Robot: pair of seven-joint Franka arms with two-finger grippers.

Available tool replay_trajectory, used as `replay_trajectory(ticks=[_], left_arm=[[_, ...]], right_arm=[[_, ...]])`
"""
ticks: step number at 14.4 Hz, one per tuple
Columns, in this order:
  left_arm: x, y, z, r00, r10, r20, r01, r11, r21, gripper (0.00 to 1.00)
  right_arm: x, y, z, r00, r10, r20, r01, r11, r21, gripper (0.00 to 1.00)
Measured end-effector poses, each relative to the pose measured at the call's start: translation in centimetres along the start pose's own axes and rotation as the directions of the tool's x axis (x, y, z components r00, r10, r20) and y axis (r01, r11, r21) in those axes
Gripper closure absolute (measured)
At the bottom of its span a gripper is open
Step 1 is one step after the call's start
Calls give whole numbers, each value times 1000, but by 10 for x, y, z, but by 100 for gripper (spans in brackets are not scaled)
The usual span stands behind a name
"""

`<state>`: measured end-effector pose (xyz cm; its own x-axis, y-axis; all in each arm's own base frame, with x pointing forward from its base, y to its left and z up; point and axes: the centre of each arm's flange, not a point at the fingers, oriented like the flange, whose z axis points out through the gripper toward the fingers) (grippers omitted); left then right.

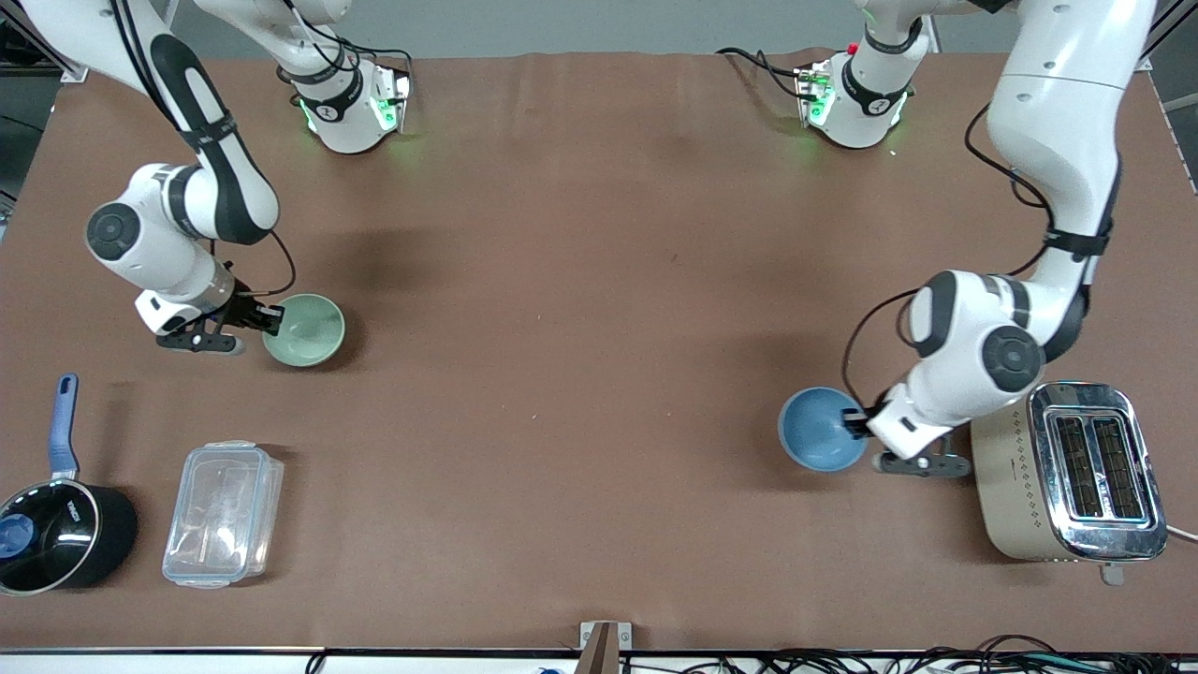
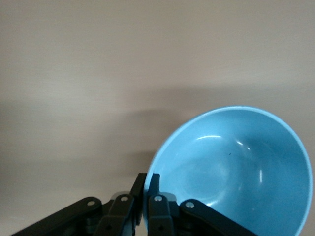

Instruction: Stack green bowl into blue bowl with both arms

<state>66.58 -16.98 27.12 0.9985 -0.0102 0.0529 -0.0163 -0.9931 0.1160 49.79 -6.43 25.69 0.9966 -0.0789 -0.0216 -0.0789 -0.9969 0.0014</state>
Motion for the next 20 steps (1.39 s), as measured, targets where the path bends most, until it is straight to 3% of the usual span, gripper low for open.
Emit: replay_trajectory(ticks=[3, 7, 13, 17, 20], left_arm=[[-27, 120, -2, 995, -97, 7, 97, 995, -27, 94], [-89, 244, 54, 982, -182, 58, 184, 983, -31, 94], [-121, 296, 96, 974, -221, 60, 224, 972, -64, 93], [-99, 301, 63, 971, -238, 19, 239, 966, -95, 56], [-48, 258, -20, 956, -292, -20, 292, 956, -14, 27]], right_arm=[[22, 0, -59, 1000, 3, 31, -3, 1000, 8, 95], [50, -19, -126, 998, 30, 59, -36, 994, 105, 95], [56, -112, -151, 999, 15, 35, -20, 989, 146, 95], [48, -194, -168, 998, 59, 26, -62, 987, 149, 95], [39, -253, -165, 994, 103, 41, -108, 984, 144, 95]])
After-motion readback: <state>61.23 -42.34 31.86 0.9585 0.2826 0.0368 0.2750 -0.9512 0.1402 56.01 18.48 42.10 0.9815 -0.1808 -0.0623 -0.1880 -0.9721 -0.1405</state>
